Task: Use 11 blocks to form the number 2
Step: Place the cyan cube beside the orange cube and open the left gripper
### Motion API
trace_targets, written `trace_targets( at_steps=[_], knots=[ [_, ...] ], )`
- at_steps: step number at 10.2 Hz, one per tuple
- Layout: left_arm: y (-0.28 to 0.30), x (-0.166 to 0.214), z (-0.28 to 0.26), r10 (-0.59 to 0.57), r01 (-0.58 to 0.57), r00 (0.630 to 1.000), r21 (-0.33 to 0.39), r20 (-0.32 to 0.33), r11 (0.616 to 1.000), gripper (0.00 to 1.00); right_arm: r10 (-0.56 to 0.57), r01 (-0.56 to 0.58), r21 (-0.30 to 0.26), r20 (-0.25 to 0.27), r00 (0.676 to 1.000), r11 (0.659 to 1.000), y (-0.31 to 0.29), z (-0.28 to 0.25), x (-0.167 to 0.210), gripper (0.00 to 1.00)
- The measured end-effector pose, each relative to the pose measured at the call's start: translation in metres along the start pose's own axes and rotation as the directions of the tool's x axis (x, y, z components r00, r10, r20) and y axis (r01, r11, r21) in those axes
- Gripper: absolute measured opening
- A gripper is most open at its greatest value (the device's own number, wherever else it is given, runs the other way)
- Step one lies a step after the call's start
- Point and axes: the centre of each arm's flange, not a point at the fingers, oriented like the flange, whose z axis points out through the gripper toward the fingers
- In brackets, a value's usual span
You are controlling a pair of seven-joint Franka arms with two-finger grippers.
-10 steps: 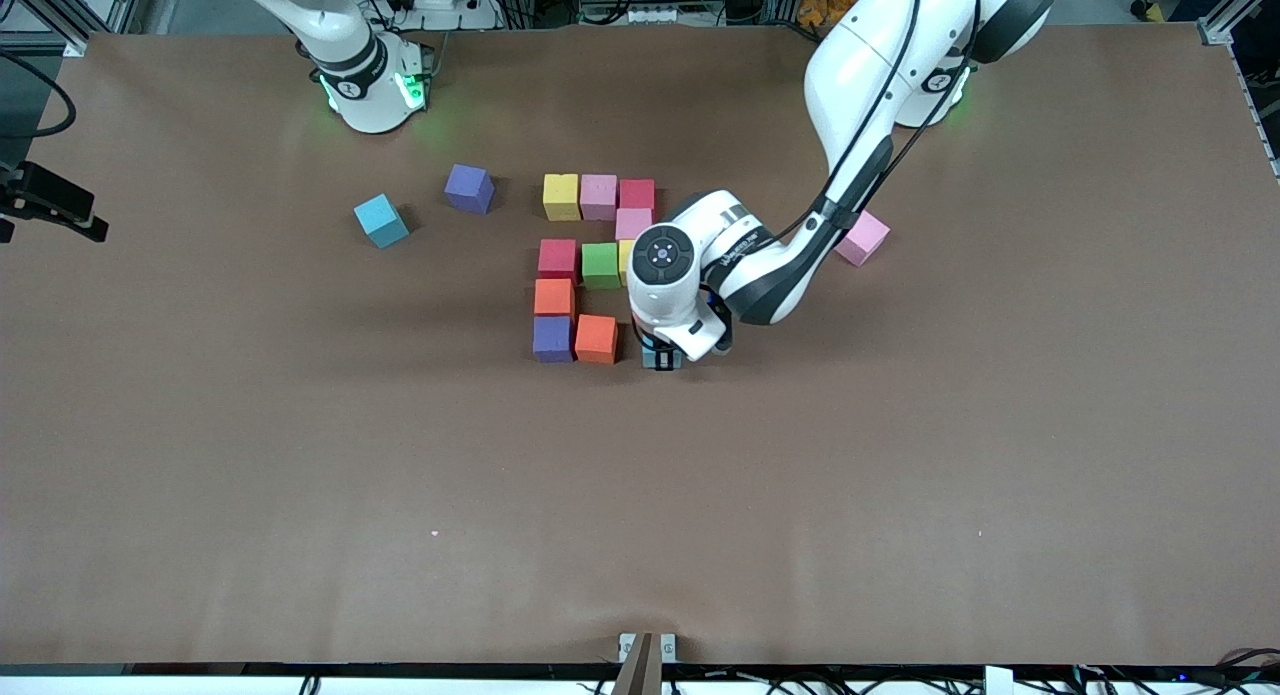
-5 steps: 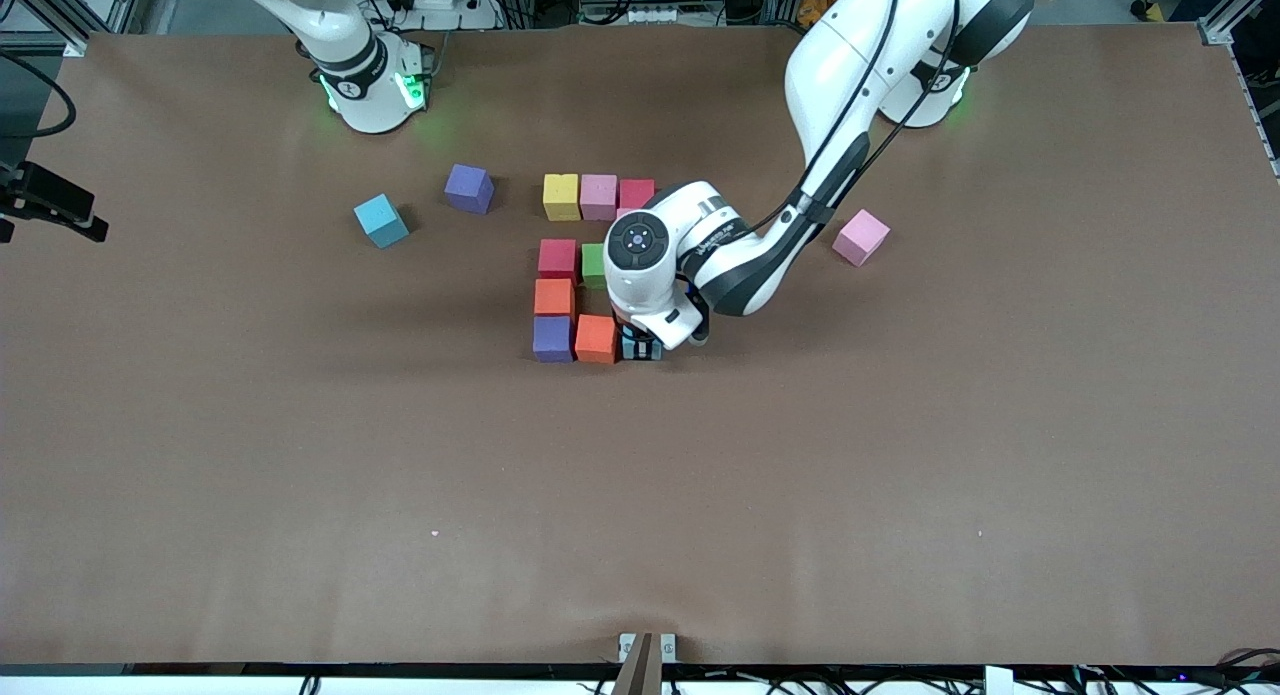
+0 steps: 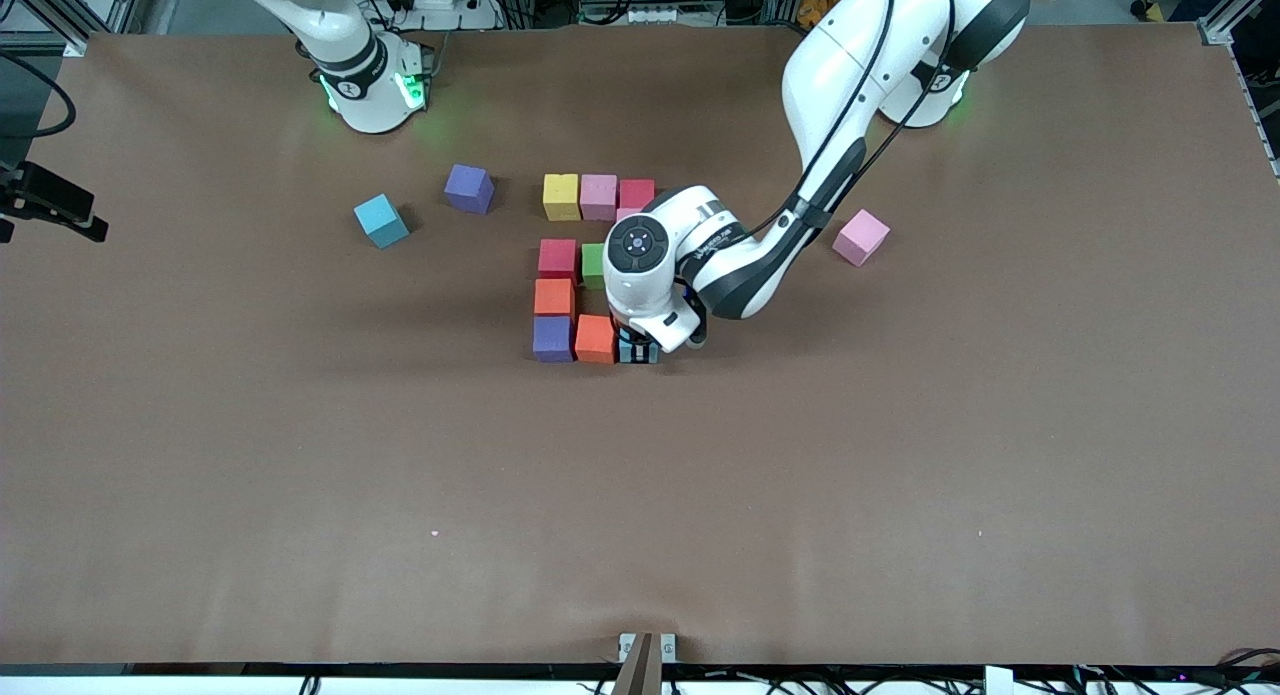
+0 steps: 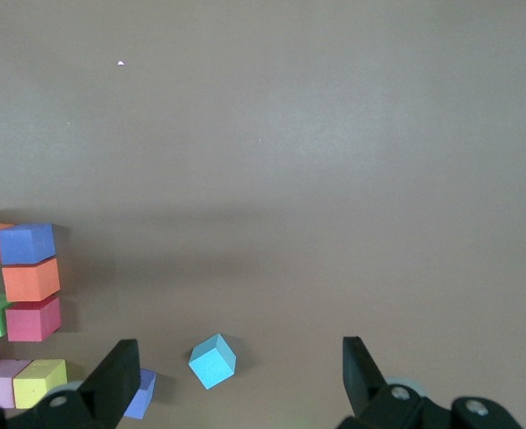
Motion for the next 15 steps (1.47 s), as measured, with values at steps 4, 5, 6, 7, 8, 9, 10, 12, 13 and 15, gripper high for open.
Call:
trace_targets(
  at_steps=[4,5,6,7,8,9,10,12,13,15],
  knots=[
    [-0.001,-0.003,0.0,-0.004,0.004,1.0,-0.002,0.004,1.0,0.55,0.0,0.0,0.0,0.0,1.0,1.0,0.0,0.0,0.0,1.0],
    [-0.001,-0.003,0.0,-0.006,0.006,1.0,-0.002,0.004,1.0,0.56,0.0,0.0,0.0,0.0,1.0,1.0,0.0,0.0,0.0,1.0],
    [-0.001,-0.003,0.001,-0.007,0.007,1.0,-0.002,0.004,1.0,0.62,0.0,0.0,0.0,0.0,1.0,1.0,0.0,0.0,0.0,1.0],
    [-0.001,-0.003,0.003,-0.009,0.009,1.0,-0.001,0.004,1.0,0.8,0.0,0.0,0.0,0.0,1.0,1.0,0.0,0.0,0.0,1.0],
    [-0.001,-0.003,0.004,-0.01,0.01,1.0,-0.002,0.005,1.0,0.93,0.0,0.0,0.0,0.0,1.0,1.0,0.0,0.0,0.0,1.0],
    [0.0,-0.003,0.003,-0.013,0.013,1.0,-0.004,0.008,1.0,1.0,0.0,0.0,0.0,0.0,1.0,1.0,0.0,0.0,0.0,1.0],
    [0.003,-0.003,0.0,-0.016,0.016,1.0,-0.009,0.012,1.0,1.0,0.001,-0.001,0.0,0.0,1.0,1.0,0.0,0.0,0.0,1.0],
    [0.009,0.0,-0.013,-0.026,0.026,1.0,-0.011,0.003,1.0,1.0,0.001,-0.001,0.0,0.0,1.0,1.0,0.0,0.0,0.0,1.0],
    [0.012,0.003,-0.023,-0.031,0.031,1.0,-0.011,-0.006,0.999,1.0,0.001,-0.001,0.0,0.0,1.0,1.0,0.0,0.0,0.0,1.0],
    [0.013,0.007,-0.047,-0.035,0.035,0.999,-0.011,-0.023,0.999,1.0,0.001,-0.001,0.0,0.0,1.0,1.0,0.0,0.0,0.0,1.0]
  ],
)
